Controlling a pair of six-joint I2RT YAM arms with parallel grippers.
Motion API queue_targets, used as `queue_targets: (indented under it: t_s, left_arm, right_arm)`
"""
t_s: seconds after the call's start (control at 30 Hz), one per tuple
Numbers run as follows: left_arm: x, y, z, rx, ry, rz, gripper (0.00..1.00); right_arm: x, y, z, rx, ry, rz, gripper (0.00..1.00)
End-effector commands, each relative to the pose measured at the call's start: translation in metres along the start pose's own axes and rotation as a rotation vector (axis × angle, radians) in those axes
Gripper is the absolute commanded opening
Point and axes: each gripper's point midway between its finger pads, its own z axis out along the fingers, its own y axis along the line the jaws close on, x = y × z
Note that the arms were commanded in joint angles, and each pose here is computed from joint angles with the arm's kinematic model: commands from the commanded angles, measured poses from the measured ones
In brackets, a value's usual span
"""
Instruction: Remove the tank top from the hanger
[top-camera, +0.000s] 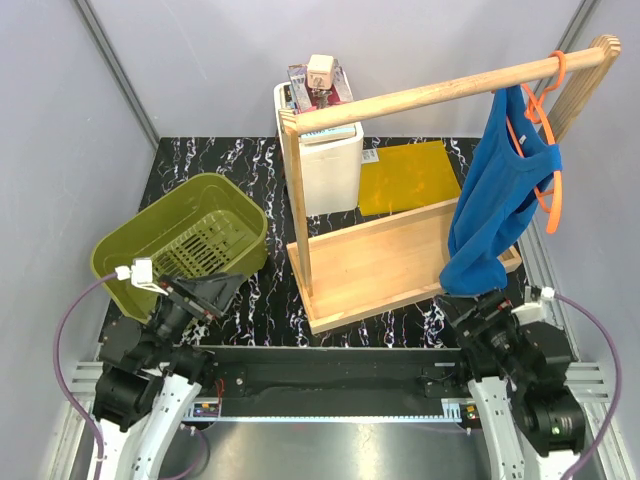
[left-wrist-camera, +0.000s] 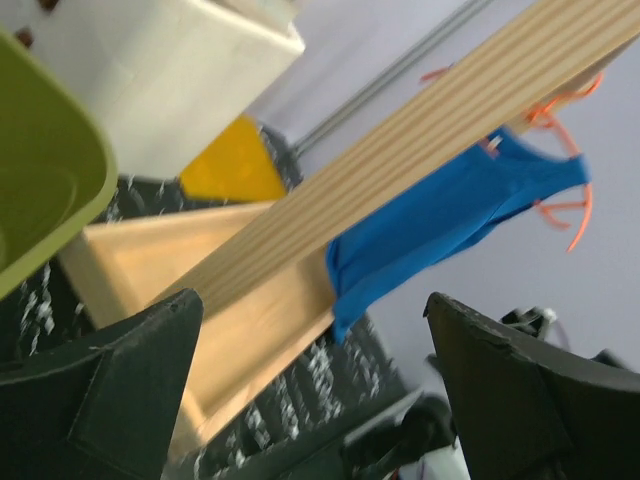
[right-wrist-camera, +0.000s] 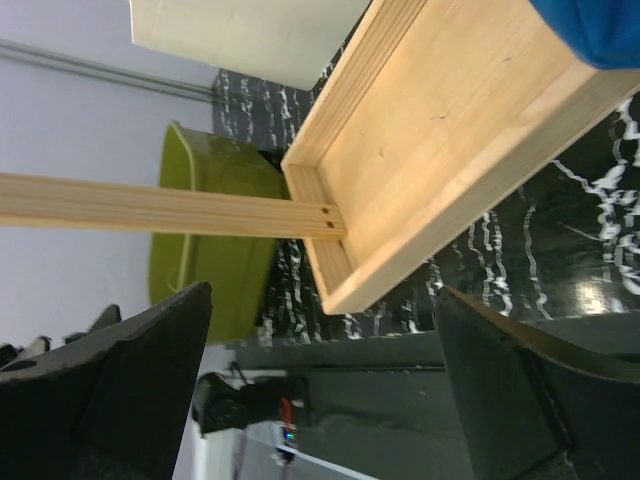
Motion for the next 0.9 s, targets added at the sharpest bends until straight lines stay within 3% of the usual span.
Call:
queue_targets:
  t_s: [0.0,0.13,0.2,0.37,0.5,0.57,0.7,0.77,0.87]
  left_arm:
    - [0.013,-0.024,-0.029,0.093,0.095,0.074,0.99]
    - [0.015,-0.046,-0.034,0.192,0.127,0.08,0.99]
    - [0.017,-0.051,-0.034,0.208,0.155,0.082,0.99]
    - [0.027,-0.042,-0.014,0.161,0.26,0.084,0.99]
    - [0.036,-0.04,-0.006,0.168,0.337,0.098,0.99]
    - [0.04,-0.042,-0.003,0.197,0.371,0.119,0.99]
    - [0.051,-0.059,-0.008,0.322,0.457,0.145,0.99]
    - [0.054,-0.063,-0.009,0.369,0.474,0.163,0.99]
    - [0.061,-0.073,-0.019,0.467,0.536,0.186,0.99]
  right_arm:
    - [0.003,0.0,-0.037,0.019,-0.004,-0.181,1.0]
    - [-0.011,0.05,-0.086,-0.148,-0.11,-0.318,1.0]
    - [-0.022,0.062,-0.099,-0.15,-0.161,-0.38,1.0]
    - [-0.086,0.069,-0.116,0.121,-0.31,-0.528,1.0]
    - [-0.137,0.098,-0.133,0.2,-0.476,-0.593,1.0]
    - [-0.16,0.122,-0.131,0.2,-0.525,-0.637,1.0]
    - [-0.189,0.162,-0.089,0.192,-0.469,-0.703,1.0]
    - [-0.204,0.178,-0.084,0.186,-0.502,-0.735,1.0]
    - [-0.234,0.181,-0.066,0.291,-0.536,-0.782,1.0]
